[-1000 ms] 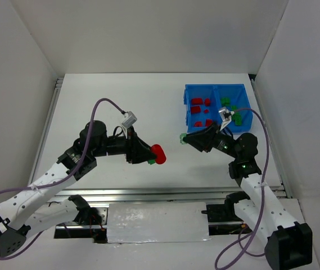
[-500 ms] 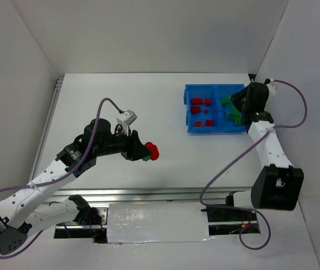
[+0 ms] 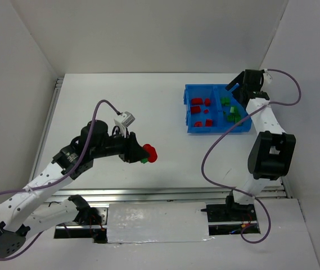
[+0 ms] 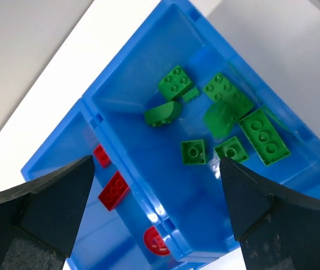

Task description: Sort the legos into containers by color

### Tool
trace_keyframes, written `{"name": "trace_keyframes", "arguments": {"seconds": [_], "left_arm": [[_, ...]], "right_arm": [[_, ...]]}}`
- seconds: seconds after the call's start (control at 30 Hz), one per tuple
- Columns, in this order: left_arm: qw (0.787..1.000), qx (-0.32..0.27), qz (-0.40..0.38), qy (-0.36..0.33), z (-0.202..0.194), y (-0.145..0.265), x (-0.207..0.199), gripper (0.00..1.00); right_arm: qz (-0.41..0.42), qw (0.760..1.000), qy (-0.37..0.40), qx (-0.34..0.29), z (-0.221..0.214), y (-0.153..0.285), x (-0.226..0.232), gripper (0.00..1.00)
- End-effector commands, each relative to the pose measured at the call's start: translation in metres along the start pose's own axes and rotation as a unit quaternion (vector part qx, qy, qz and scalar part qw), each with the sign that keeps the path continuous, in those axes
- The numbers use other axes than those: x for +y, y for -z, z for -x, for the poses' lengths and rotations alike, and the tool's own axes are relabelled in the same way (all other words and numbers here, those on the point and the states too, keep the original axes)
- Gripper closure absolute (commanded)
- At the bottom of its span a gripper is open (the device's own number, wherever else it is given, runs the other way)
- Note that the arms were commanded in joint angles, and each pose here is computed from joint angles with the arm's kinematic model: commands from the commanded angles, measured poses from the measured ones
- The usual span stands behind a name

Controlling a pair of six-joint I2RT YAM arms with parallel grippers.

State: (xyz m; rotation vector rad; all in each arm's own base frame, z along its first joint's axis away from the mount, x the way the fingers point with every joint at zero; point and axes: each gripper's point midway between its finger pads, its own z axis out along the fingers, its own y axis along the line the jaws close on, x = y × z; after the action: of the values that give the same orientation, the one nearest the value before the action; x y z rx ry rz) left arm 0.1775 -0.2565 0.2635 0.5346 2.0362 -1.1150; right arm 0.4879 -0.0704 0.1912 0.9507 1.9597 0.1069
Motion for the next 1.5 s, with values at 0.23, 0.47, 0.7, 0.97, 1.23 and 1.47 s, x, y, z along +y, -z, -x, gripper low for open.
{"name": "trace_keyframes", "arguments": {"seconds": [0.23,0.47,0.7,0.97,1.23,1.47], "left_arm": [[0.989,-0.058,-0.125,-0.059,0.030,0.021,-0.056,1.00],[0.977,-0.053,-0.190,-0.080,0.026,0.032,-0.079,1.00],[0.969,-0.059,-0.224,-0.081,0.025,0.035,-0.088,1.00],[0.968,-0.064,-0.228,-0.085,0.028,0.040,-0.092,1.00],[0.969,-0.071,-0.218,-0.087,0.030,0.041,-0.091,1.00],[0.972,-0.078,-0.203,-0.086,0.033,0.036,-0.084,0.45]], "right_arm": [[0.630,0.746,0.150,0.156,-0.114,0.251,0.138,0.03],[0.780,0.573,0.210,0.137,-0.208,0.420,0.114,0.04],[0.815,0.519,0.184,0.180,-0.232,0.467,0.108,0.16],[0.811,0.513,0.193,0.204,-0.253,0.469,0.110,0.26],[0.829,0.481,0.196,0.208,-0.257,0.477,0.095,0.60],[0.837,0.473,0.181,0.207,-0.252,0.484,0.094,1.00]]}}
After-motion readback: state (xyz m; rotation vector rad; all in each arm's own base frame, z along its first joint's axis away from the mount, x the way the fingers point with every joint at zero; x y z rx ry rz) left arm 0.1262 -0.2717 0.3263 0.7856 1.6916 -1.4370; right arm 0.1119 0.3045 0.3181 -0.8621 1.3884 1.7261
